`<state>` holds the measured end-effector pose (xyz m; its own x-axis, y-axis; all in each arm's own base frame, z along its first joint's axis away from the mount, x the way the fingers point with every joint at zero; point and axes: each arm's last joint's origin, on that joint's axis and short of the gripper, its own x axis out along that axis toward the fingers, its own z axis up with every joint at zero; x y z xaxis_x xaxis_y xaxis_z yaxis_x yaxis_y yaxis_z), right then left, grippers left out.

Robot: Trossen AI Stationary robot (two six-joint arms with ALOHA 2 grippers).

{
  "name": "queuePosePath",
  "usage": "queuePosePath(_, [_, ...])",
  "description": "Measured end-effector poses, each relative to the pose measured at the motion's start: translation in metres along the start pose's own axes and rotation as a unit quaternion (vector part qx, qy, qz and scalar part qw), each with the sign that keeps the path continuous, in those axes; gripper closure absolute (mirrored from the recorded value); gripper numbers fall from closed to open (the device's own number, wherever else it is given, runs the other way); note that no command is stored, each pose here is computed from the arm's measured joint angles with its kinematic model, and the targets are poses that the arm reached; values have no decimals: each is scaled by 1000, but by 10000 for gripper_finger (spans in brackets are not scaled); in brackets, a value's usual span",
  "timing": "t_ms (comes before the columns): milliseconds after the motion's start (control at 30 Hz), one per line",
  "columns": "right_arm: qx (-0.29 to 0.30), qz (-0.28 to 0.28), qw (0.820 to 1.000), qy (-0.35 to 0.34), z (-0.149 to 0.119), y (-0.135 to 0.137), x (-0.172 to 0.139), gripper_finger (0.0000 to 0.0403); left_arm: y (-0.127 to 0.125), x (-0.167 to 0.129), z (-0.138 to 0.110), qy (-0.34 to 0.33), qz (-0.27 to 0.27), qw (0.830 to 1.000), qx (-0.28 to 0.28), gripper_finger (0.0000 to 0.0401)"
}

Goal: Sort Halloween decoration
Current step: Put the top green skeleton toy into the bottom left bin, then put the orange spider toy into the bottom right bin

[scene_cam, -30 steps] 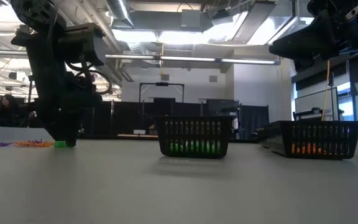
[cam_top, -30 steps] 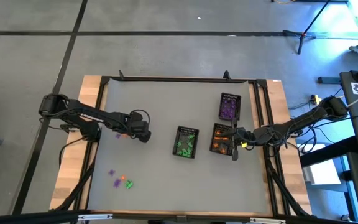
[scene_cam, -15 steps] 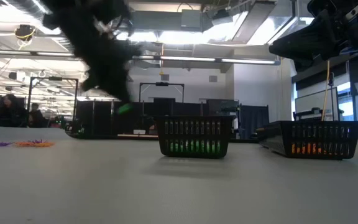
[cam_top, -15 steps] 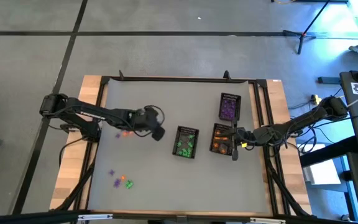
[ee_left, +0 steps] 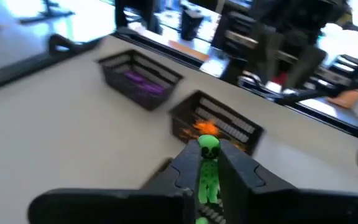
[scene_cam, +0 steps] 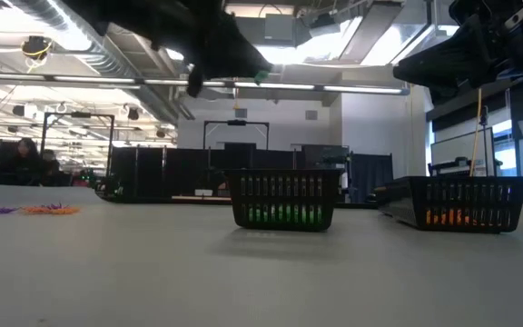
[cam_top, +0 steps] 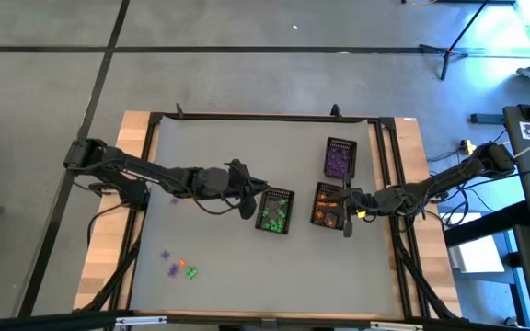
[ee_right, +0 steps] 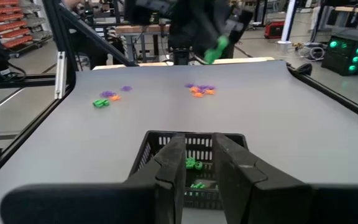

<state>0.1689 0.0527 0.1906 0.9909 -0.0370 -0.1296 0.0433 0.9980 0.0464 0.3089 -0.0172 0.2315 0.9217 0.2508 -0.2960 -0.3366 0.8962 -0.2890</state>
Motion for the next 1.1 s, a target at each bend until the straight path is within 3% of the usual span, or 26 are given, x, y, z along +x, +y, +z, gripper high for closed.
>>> queuePosePath(167, [0,-6,1000,-1,0,0,0,327,-3,20,-20,30,-48,998,3,321])
queuePosePath(367, [0,-6,1000,-1,0,0,0,327,-1,27,-30,45,-46,998,7,236])
queuePosePath(533, [1,-6,1000,0,0,0,0,327,6,8,-17,78,-22,997,13,204])
queuePosePath(667, [1,0,1000,2,0,0,0,327,19,-22,-12,151,44,988,2,207])
queuePosePath(800, [1,3,1000,3,-1,0,0,327,35,-56,-19,229,172,958,-27,220])
queuePosePath(967, [2,3,1000,3,-1,0,0,327,56,-88,-37,319,328,887,-66,235])
queuePosePath(1100, [2,-3,1000,2,0,0,0,327,66,-96,-54,355,370,853,-94,243])
